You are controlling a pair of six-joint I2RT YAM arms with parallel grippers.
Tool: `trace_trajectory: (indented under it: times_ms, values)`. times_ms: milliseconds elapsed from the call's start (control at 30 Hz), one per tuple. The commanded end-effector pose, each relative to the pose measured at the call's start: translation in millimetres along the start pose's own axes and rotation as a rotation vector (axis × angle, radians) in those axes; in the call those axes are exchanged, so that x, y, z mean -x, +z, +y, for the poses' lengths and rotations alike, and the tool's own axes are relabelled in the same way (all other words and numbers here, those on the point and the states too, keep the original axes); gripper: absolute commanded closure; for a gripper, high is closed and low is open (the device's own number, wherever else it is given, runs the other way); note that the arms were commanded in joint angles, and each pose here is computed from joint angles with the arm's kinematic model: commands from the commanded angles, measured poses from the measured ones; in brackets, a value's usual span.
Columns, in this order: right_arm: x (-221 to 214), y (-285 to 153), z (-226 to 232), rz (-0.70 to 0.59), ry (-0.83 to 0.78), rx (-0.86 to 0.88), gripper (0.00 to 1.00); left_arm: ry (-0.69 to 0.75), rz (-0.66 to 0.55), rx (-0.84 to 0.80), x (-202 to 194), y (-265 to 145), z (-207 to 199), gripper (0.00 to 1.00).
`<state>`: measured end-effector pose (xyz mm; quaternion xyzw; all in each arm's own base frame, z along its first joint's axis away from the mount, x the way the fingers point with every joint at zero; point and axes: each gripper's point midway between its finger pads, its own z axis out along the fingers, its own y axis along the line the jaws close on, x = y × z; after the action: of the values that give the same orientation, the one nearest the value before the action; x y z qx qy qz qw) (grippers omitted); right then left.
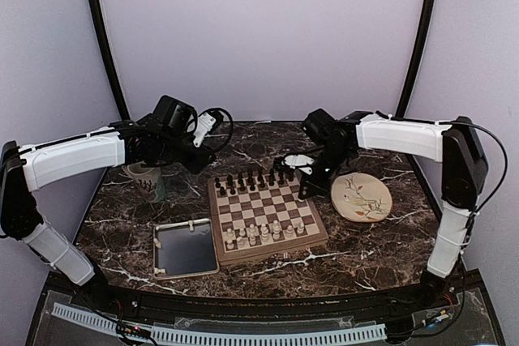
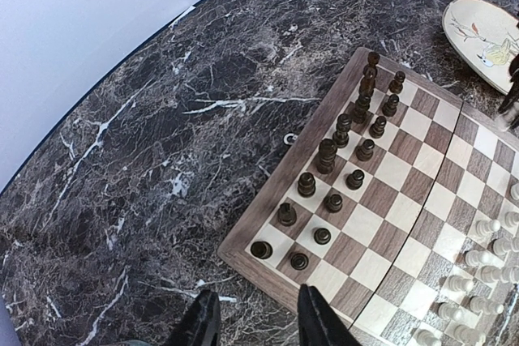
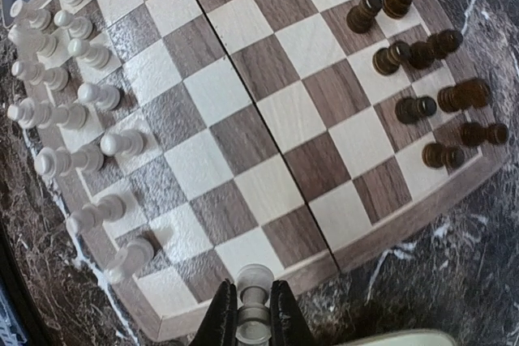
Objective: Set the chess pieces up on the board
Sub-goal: Pick up the rook from the chessboard, then place the rook at h1.
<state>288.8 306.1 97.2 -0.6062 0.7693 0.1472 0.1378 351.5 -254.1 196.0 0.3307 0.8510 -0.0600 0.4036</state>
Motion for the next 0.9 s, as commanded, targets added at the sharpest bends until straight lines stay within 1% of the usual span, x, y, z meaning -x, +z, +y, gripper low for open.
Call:
trace_trajectory:
  times_ms: [0, 100, 267, 467, 633, 867]
  values:
    - [-24.1, -18.5, 18.6, 0.021, -0.001, -0.003, 0.94, 0.013, -0.005, 0.013, -0.1, -3.9, 3.0, 0.65]
    - [-45.8, -19.5, 29.7, 0.06, -0.019, -0.008, 0.94, 0.016, -0.002, 0.018, -0.9, -3.5, 4.0, 0.65]
    - [-59.3, -18.3, 50.1, 0.089, -0.071, 0.008, 0.94, 0.019, 0.007, 0.01, -2.5, -0.3, 1.9, 0.65]
    - [-57.2, -8.3, 64.6, 0.106, -0.139, 0.004, 0.93, 0.015, 0.019, 0.001, -4.9, 3.2, 0.1, 0.65]
    - [-52.2, 1.3, 70.5, 0.114, -0.149, 0.037, 0.93, 0.013, 0.027, -0.008, -6.0, 5.0, -1.5, 0.65]
    - [-48.3, 9.4, 66.8, 0.121, -0.147, 0.031, 0.93, 0.019, 0.03, -0.007, -6.9, 4.6, -1.8, 0.65]
